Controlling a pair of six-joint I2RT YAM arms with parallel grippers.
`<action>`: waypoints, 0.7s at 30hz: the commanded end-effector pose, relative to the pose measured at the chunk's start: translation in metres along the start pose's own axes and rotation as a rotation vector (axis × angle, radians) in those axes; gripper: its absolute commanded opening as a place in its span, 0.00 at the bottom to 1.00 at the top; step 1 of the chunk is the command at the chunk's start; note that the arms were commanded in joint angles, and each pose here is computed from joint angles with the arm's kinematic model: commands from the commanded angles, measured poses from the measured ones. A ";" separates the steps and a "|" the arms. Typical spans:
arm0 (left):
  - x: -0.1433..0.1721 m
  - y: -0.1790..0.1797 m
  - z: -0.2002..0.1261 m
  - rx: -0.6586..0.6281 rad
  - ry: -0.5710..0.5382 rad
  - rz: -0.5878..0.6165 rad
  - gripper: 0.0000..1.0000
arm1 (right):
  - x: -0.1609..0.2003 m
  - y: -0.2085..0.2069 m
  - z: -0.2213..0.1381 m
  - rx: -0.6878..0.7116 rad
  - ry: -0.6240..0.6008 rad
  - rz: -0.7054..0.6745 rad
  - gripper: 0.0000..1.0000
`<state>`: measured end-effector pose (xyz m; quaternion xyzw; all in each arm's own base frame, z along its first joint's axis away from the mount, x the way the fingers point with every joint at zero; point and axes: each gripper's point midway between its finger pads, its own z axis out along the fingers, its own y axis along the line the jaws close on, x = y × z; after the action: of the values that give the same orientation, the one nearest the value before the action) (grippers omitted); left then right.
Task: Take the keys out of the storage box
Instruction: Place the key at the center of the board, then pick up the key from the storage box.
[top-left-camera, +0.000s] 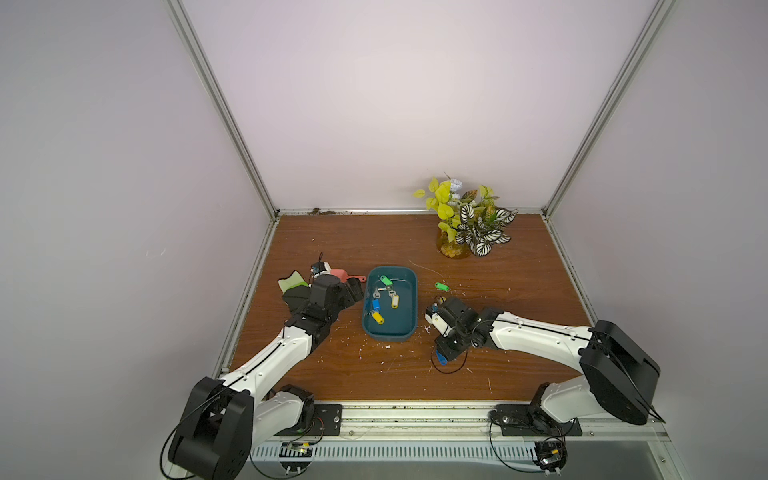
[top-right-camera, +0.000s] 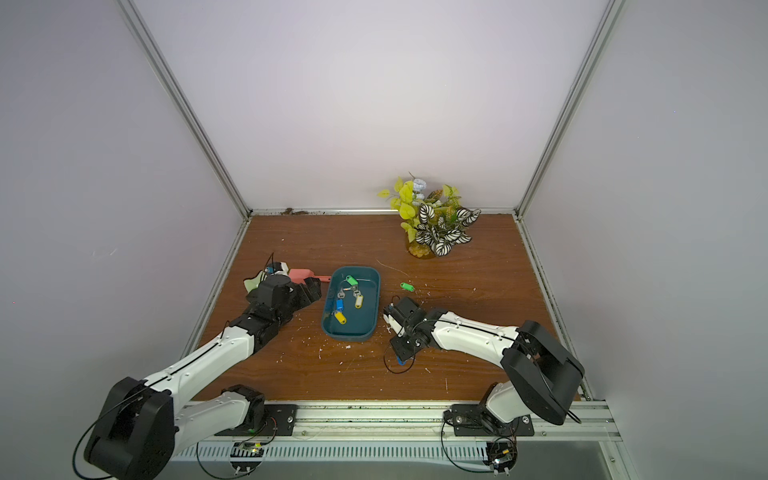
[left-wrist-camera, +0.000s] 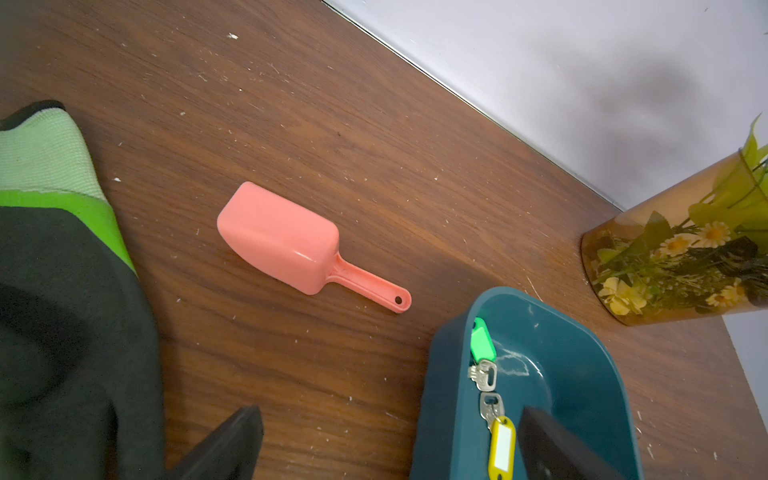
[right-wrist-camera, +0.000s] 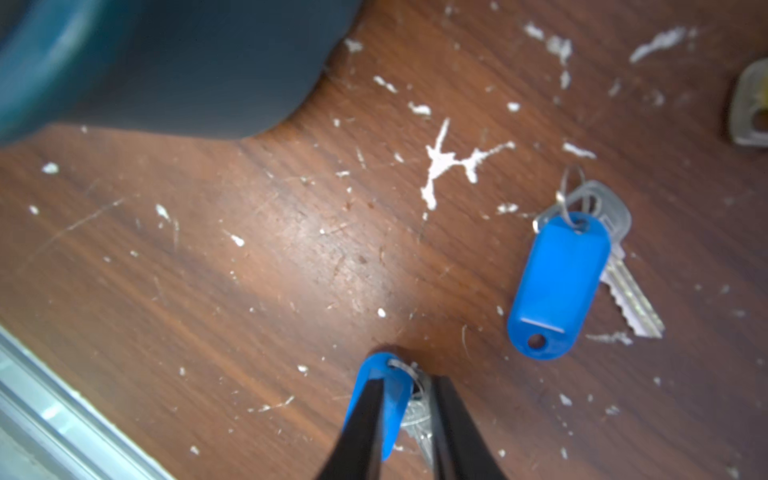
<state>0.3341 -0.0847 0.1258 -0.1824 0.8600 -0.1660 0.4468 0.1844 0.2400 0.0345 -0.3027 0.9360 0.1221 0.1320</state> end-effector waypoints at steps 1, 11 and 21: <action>-0.013 -0.006 -0.004 0.014 -0.023 0.011 1.00 | -0.010 -0.009 -0.016 0.039 -0.038 0.001 0.36; -0.024 -0.017 -0.012 0.046 -0.040 0.074 1.00 | -0.082 -0.028 -0.102 0.095 -0.339 -0.012 0.59; -0.036 -0.062 -0.026 0.175 -0.028 0.241 0.91 | -0.140 -0.058 -0.212 0.074 -0.902 0.079 0.92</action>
<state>0.3419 -0.1066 0.1766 -0.0894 0.8511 -0.1867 0.4825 0.2826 0.2050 0.2306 -0.2018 0.8475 0.1816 0.4561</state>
